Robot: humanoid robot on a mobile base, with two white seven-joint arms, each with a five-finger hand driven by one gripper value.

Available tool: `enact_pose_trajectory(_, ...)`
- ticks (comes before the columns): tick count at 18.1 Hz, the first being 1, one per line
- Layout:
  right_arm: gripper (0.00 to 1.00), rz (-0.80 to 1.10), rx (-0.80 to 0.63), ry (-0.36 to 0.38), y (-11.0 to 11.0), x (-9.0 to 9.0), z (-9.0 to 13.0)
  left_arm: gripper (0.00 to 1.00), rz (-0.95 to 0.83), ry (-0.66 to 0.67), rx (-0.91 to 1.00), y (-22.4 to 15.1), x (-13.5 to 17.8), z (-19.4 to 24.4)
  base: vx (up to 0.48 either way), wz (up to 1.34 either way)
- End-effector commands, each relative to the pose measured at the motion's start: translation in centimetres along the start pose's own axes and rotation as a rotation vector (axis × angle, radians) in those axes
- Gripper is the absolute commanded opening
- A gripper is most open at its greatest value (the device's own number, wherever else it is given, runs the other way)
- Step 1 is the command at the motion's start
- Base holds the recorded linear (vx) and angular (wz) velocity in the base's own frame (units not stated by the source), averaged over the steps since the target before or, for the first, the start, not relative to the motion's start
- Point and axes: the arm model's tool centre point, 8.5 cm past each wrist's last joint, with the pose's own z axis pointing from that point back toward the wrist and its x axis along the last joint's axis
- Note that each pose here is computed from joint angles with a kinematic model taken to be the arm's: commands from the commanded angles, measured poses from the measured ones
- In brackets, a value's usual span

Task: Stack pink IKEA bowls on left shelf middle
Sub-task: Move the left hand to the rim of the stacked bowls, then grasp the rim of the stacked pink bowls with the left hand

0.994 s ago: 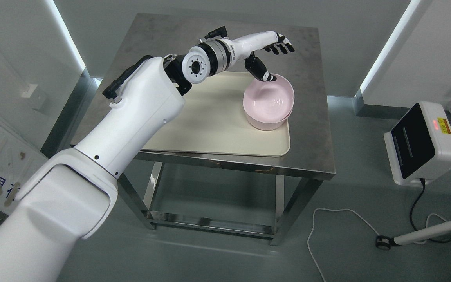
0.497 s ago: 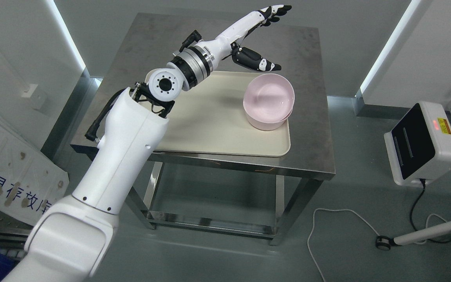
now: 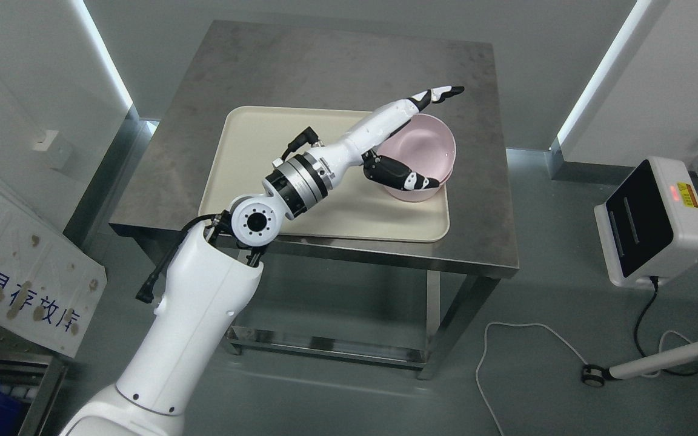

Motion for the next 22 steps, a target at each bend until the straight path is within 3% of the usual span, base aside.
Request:
enact_pose_trajectory(1, 1.00, -0.036, -0.017, -0.006, -1.1, -0.7, -0.1, 0.96, -0.316, 0.064, -0.177, -2.9, 1.8, 0.7, 0.000, 0.00)
enact_pose_trajectory(4, 1.00, -0.036, -0.017, -0.004, -1.1, -0.8, -0.1, 0.95, -0.412, 0.161, -0.233, -2.3, 0.1, 0.0, 0.000, 0.00)
enact_pose_trajectory(8, 1.00, -0.036, -0.017, -0.006, -1.1, -0.7, -0.1, 0.94, -0.390, 0.271, -0.197, 0.1, -0.8, -0.9, 0.000, 0.00)
enact_pose_trajectory(16, 1.00, -0.036, -0.017, -0.004, -1.1, -0.8, -0.1, 0.83, -0.385, 0.325, -0.339, -2.3, -1.1, -1.6, 0.000, 0.00)
enact_pose_trajectory(22, 1.00, -0.036, -0.017, -0.006, -1.1, -0.7, -0.1, 0.73, -0.412, 0.370, -0.332, 0.5, -1.9, -2.9, 0.000, 0.00)
